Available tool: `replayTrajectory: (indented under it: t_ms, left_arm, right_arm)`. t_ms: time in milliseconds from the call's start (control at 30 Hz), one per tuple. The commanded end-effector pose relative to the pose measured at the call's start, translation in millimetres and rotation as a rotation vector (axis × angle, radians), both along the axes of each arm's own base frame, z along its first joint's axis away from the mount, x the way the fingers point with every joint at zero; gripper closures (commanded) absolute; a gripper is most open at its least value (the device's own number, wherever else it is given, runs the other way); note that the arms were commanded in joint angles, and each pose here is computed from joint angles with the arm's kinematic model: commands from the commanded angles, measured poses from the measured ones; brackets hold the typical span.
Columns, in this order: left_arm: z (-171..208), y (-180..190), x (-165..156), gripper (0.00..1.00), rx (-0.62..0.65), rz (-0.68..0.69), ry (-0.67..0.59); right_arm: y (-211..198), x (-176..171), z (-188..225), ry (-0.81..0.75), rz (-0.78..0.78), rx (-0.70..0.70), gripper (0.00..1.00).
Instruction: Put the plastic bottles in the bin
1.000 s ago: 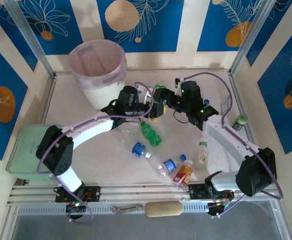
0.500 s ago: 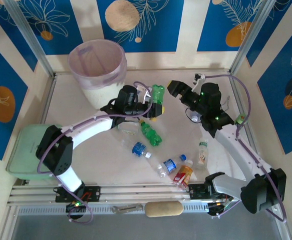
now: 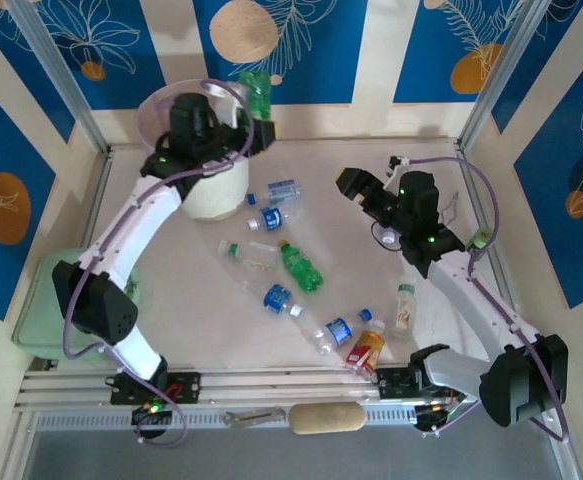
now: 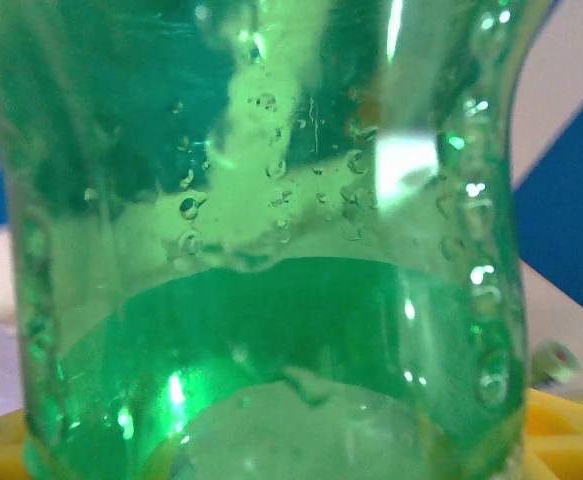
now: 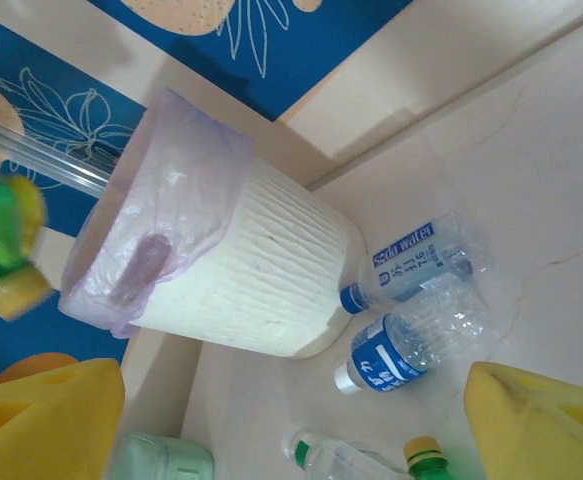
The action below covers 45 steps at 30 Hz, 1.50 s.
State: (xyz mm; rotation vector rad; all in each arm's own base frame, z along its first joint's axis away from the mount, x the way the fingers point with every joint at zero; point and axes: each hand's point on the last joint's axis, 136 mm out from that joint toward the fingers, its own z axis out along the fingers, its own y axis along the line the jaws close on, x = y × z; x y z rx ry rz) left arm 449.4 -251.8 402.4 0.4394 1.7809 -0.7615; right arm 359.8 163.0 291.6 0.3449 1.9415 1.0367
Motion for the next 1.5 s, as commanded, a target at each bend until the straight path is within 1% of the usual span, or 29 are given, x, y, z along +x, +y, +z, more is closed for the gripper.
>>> replayTrajectory:
  t_ms: [0,100,200,400,500,633,833,933,1033,1100,1167,1200,1233,1267,1467]
  left_arm:
    - [10.7,33.4,23.4,0.5,0.098,0.095,-0.074]
    - [18.4,62.6,43.9,0.5,0.139,0.188,-0.114]
    - [16.8,90.2,61.8,0.49,0.174,0.275,-0.128]
    - [-7.7,140.9,89.0,0.48,0.259,0.447,-0.104]
    - [-23.7,158.7,101.1,0.48,0.309,0.502,-0.082]
    - [-56.7,167.6,112.7,0.47,0.355,0.511,-0.006]
    - [-106.3,169.6,120.8,0.44,0.381,0.501,0.118]
    - [-120.1,168.6,122.4,0.43,0.376,0.498,0.153]
    - [-124.9,167.4,123.1,0.41,0.366,0.496,0.166]
    - [-126.4,166.8,123.4,0.36,0.362,0.494,0.17]
    - [-126.6,166.2,122.9,0.2,0.358,0.491,0.174]
    - [-127.0,166.0,122.7,0.1,0.356,0.491,0.177]
    - [-126.5,166.0,121.8,0.03,0.355,0.49,0.18]
    - [-126.6,166.3,121.4,0.0,0.356,0.491,0.182]
    - [-108.0,165.1,115.6,0.0,0.332,0.489,0.158]
  right_arm:
    - [-4.2,0.6,-17.4,0.05,-0.023,-0.006,0.11]
    - [-6.1,0.5,-23.7,0.069,-0.031,-0.014,0.11]
    - [-6.9,0.0,-25.4,0.075,-0.036,-0.019,0.11]
    - [-7.7,0.2,-30.6,0.087,-0.042,-0.02,0.11]
    - [-6.5,0.5,-33.0,0.095,-0.037,-0.017,0.11]
    - [-6.1,-0.1,-36.2,0.104,-0.036,-0.018,0.11]
    - [-9.2,-1.6,-36.7,0.101,-0.048,-0.024,0.11]
    - [-10.9,-2.6,-36.5,0.099,-0.053,-0.035,0.11]
    - [-12.4,-2.6,-36.8,0.099,-0.059,-0.042,0.11]
    - [-12.4,-2.5,-38.3,0.102,-0.059,-0.043,0.11]
    - [-12.1,-2.2,-40.9,0.11,-0.059,-0.043,0.11]
    - [-11.7,-1.9,-41.7,0.112,-0.057,-0.044,0.11]
    - [-11.6,-1.8,-42.6,0.115,-0.057,-0.043,0.11]
    - [-11.1,-1.2,-42.5,0.115,-0.055,-0.043,0.11]
    - [-12.4,-1.1,-44.8,0.132,-0.059,-0.064,0.11]
